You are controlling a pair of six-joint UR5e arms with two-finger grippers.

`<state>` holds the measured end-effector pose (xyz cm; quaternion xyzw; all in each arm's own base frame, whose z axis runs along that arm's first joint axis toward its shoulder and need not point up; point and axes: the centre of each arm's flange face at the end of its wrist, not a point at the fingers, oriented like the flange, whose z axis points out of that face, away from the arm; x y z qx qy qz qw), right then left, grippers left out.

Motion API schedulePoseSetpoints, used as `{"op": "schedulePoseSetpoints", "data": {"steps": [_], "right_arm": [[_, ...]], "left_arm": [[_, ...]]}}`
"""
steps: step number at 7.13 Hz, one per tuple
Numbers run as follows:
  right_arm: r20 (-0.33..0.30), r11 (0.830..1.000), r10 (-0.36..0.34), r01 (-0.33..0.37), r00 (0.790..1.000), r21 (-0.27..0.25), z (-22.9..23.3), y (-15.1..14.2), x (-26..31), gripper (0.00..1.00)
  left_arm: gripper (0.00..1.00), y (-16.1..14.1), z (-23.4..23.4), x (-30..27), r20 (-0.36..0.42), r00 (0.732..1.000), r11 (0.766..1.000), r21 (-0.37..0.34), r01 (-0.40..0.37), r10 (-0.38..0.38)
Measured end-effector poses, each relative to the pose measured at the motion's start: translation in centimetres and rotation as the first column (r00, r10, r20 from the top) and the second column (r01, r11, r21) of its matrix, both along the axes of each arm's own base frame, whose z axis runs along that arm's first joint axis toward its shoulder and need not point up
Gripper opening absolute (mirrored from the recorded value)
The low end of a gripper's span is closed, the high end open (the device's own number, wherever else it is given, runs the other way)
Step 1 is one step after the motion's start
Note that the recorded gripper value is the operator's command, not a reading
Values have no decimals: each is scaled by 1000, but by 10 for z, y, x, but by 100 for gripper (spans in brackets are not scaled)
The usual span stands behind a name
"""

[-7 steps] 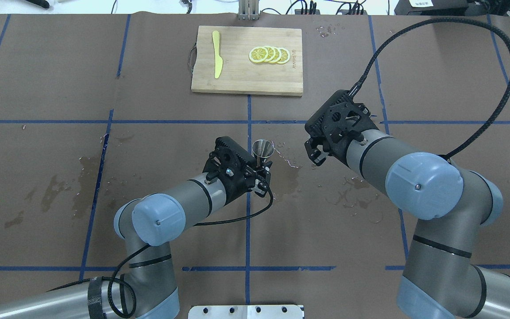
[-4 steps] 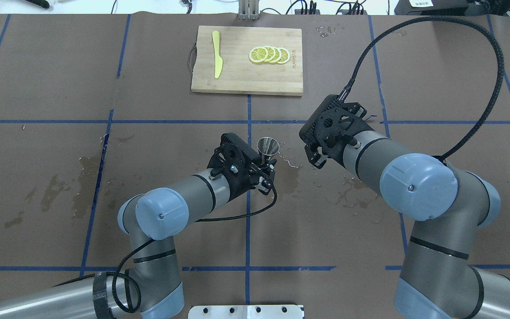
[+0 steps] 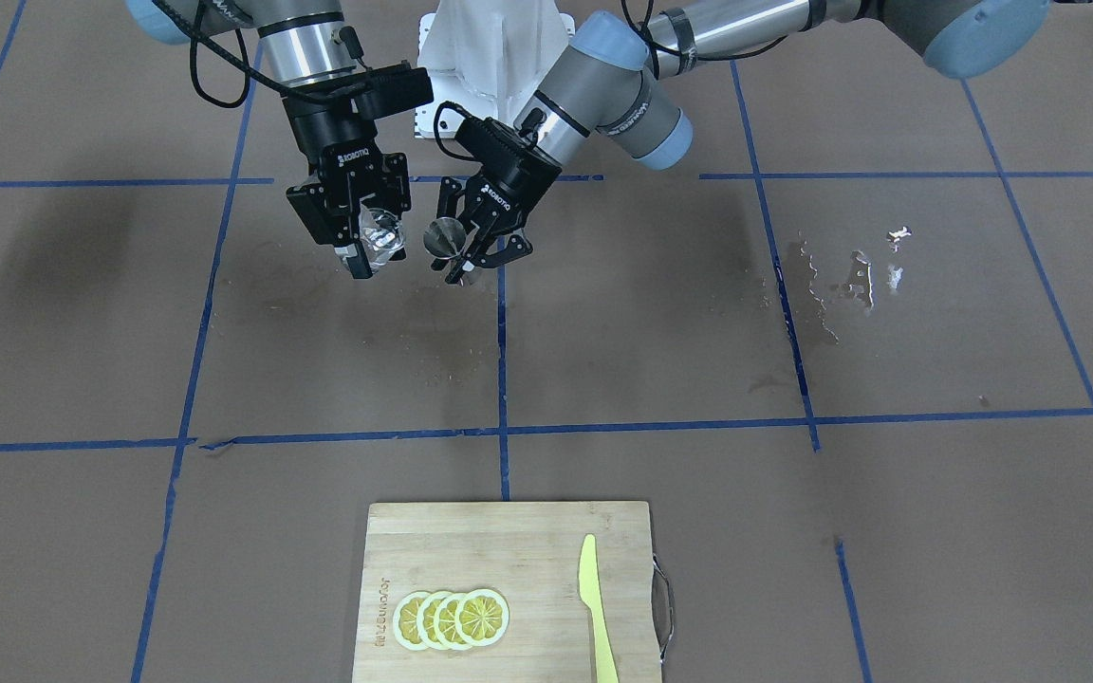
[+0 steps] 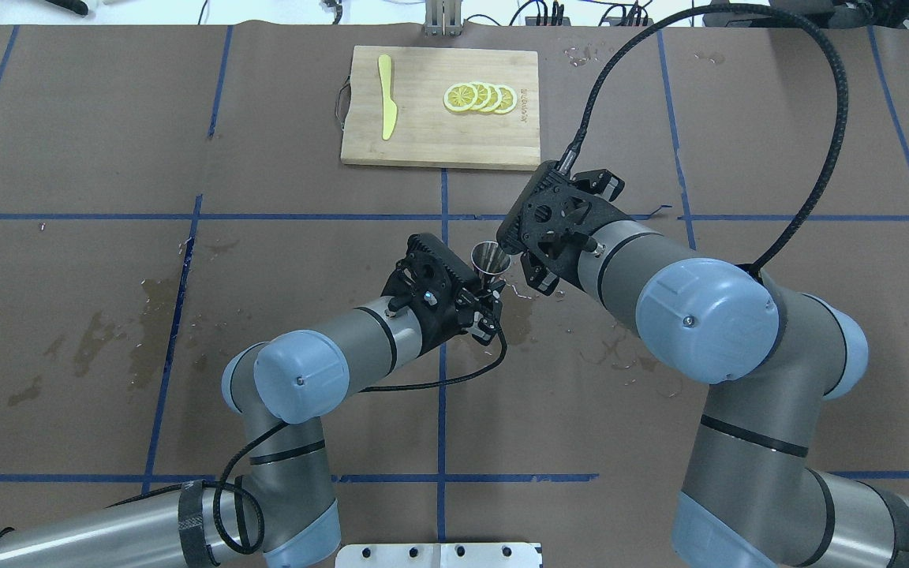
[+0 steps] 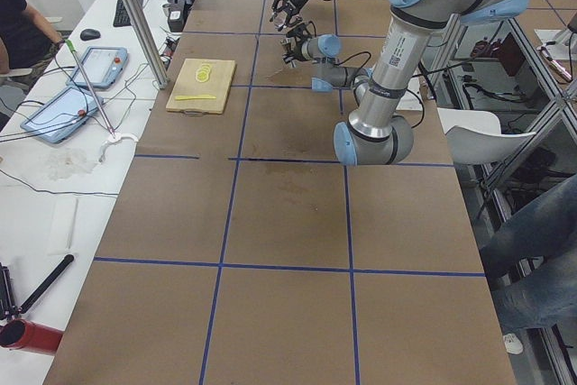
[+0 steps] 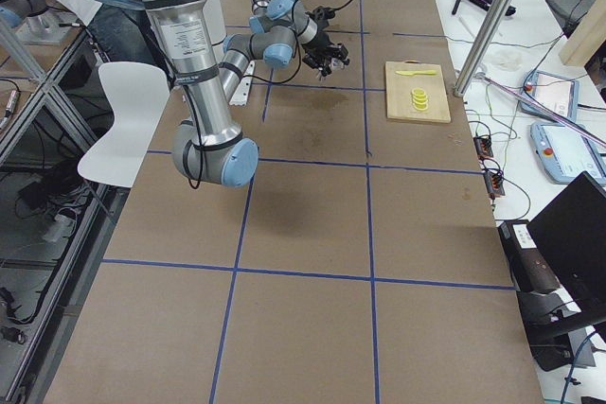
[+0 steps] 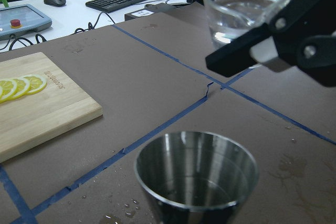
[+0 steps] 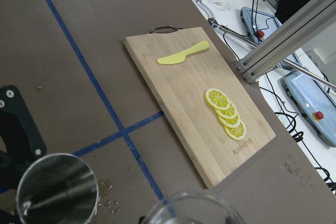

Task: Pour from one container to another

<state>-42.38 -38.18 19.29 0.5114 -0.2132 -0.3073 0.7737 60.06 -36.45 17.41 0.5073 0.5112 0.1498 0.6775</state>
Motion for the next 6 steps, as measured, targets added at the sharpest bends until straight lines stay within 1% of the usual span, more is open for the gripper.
{"op": "schedulePoseSetpoints", "data": {"steps": [3, 5, 6], "right_arm": [[-50, 999, -24, 26, 998, 44, -1, -1, -1, 0], [-104, 995, -32, 42, 994, 90, -16, -3, -3, 0], [-126, 993, -32, 45, 992, 105, -27, -4, -4, 0]], "left_arm": [[0, -1, -4, 2, 1, 1000, 1000, 8, 1, -1], [0, -1, -4, 2, 3, 1000, 1000, 9, 1, -1], [0, -1, -3, 3, 5, 1000, 1000, 9, 1, -2]]}}
